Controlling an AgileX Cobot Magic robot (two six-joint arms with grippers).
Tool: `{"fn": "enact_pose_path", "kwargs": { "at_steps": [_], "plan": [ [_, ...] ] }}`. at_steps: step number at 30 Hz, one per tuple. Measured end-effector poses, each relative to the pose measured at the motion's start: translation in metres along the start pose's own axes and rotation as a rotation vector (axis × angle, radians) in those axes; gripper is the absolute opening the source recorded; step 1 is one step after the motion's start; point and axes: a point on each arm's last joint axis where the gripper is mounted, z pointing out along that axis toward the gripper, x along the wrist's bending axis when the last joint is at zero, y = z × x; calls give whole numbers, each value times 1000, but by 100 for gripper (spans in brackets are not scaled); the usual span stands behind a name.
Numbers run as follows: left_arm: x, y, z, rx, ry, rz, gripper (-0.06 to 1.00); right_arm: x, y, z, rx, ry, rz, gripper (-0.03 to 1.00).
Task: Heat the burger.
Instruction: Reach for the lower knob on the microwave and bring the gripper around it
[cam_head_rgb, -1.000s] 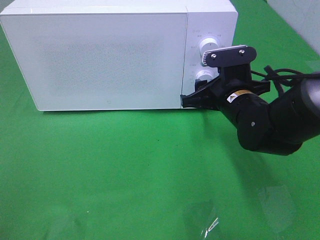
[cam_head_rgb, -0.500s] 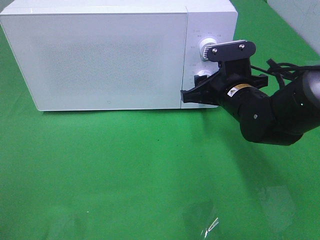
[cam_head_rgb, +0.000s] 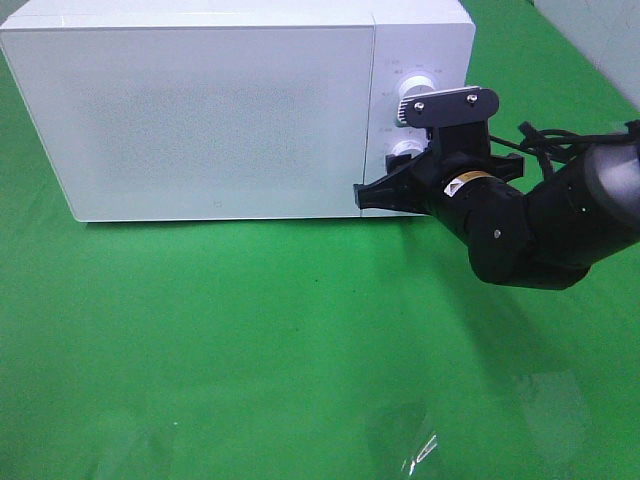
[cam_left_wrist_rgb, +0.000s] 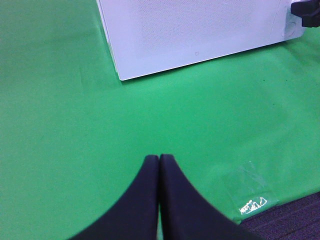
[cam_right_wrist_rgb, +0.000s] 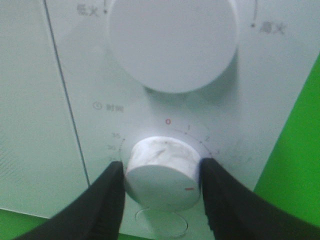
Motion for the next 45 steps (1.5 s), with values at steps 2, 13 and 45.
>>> {"fn": "enact_pose_path", "kwargs": {
  "at_steps": [2,13,45],
  "plan": [
    [0,0,0,0,0,0,0,0,0,0,-1,-1,5,42],
    [0,0,0,0,0,0,0,0,0,0,1,-5,100,42],
    [0,0,0,0,0,0,0,1,-1,-1,-46,8,1623,42]
  ]
}}
